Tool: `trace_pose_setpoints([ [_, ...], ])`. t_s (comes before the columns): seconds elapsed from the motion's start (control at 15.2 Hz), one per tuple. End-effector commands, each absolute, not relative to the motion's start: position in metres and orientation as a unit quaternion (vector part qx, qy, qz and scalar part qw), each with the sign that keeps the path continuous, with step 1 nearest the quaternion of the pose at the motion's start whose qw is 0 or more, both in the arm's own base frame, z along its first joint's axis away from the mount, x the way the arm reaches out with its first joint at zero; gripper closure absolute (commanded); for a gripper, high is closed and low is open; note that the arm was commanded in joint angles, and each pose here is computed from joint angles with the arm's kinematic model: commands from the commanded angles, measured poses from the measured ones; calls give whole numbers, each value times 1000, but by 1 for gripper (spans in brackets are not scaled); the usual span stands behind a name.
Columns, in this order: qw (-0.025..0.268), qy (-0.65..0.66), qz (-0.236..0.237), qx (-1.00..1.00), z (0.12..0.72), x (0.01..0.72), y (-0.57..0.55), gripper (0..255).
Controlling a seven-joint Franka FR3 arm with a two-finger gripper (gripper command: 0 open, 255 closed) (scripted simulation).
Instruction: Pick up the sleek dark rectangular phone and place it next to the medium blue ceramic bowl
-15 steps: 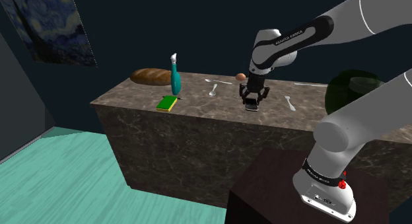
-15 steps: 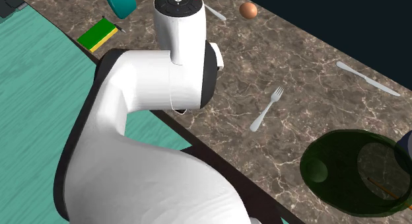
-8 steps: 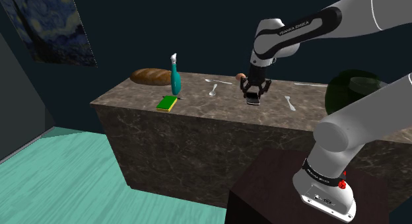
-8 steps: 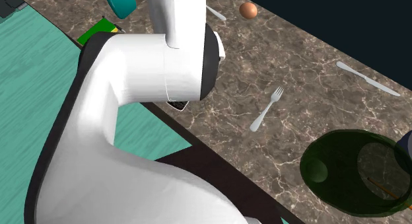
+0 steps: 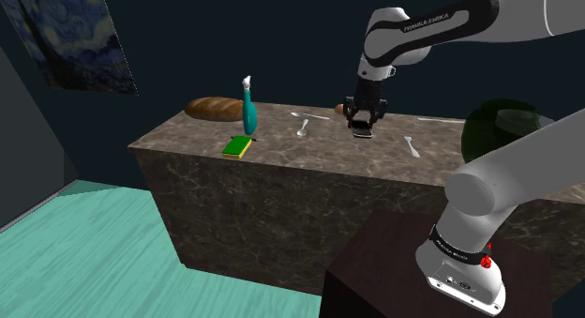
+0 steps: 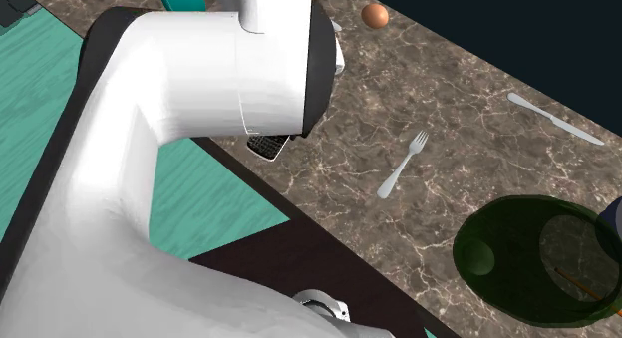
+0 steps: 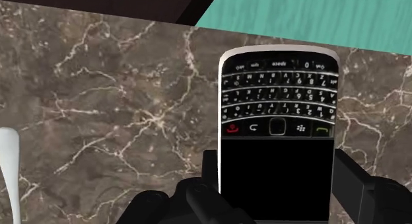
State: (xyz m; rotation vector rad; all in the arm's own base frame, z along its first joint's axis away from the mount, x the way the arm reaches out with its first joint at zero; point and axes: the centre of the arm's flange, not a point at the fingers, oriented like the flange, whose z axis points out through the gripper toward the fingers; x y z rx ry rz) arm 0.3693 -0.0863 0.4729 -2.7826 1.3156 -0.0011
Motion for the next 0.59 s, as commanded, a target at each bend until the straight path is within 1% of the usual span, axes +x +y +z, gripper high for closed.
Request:
trace_pose_setpoints([
  [0.0,32,427,0,-904,484,370,-86,255],
  [0.46,32,427,0,-904,519,370,-86,255],
  [0.53,32,427,0,-904,519,360,-95,255],
])
